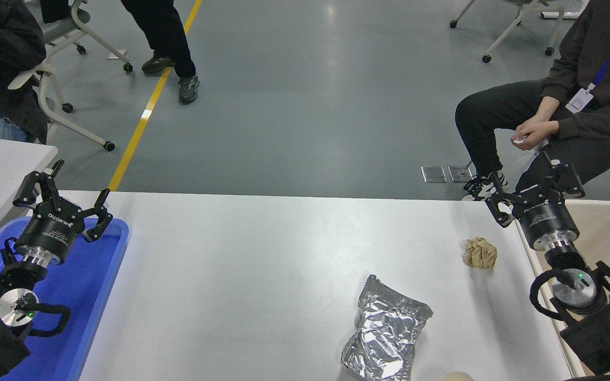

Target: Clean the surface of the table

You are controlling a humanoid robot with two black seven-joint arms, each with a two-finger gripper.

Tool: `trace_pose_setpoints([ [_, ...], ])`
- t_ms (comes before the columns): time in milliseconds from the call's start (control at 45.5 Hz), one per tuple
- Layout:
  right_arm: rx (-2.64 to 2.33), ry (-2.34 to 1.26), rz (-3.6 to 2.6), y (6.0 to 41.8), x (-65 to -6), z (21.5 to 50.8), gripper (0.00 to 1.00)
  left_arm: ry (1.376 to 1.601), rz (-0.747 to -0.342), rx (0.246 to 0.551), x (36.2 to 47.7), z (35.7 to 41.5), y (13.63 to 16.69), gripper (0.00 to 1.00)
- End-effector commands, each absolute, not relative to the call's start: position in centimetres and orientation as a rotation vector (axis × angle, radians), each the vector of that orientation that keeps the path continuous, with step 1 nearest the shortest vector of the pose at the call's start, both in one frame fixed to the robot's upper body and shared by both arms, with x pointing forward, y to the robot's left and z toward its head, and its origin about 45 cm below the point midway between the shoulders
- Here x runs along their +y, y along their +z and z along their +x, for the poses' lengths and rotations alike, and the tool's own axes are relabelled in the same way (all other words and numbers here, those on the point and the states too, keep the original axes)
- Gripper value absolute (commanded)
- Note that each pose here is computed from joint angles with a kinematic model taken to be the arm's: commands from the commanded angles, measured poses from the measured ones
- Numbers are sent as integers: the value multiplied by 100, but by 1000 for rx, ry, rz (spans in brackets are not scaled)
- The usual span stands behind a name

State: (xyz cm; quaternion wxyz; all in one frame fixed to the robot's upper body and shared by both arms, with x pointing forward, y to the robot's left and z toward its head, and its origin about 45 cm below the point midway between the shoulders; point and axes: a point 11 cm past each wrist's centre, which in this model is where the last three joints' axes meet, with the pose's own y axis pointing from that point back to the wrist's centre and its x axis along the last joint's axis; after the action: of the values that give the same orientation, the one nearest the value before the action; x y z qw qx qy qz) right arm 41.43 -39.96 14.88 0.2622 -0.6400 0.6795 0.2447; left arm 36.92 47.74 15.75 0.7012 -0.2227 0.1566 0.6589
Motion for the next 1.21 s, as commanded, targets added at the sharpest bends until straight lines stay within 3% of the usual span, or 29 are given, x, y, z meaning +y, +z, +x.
trace_pose_setpoints([
  [0,1839,663,-1732,1482,-3997,4138,100,1468,-497,349,4776,3692,1576,100],
  [1187,1822,645,-1752,1549,-4011,4151,100,1467,-496,348,4774,3692,1575,100],
])
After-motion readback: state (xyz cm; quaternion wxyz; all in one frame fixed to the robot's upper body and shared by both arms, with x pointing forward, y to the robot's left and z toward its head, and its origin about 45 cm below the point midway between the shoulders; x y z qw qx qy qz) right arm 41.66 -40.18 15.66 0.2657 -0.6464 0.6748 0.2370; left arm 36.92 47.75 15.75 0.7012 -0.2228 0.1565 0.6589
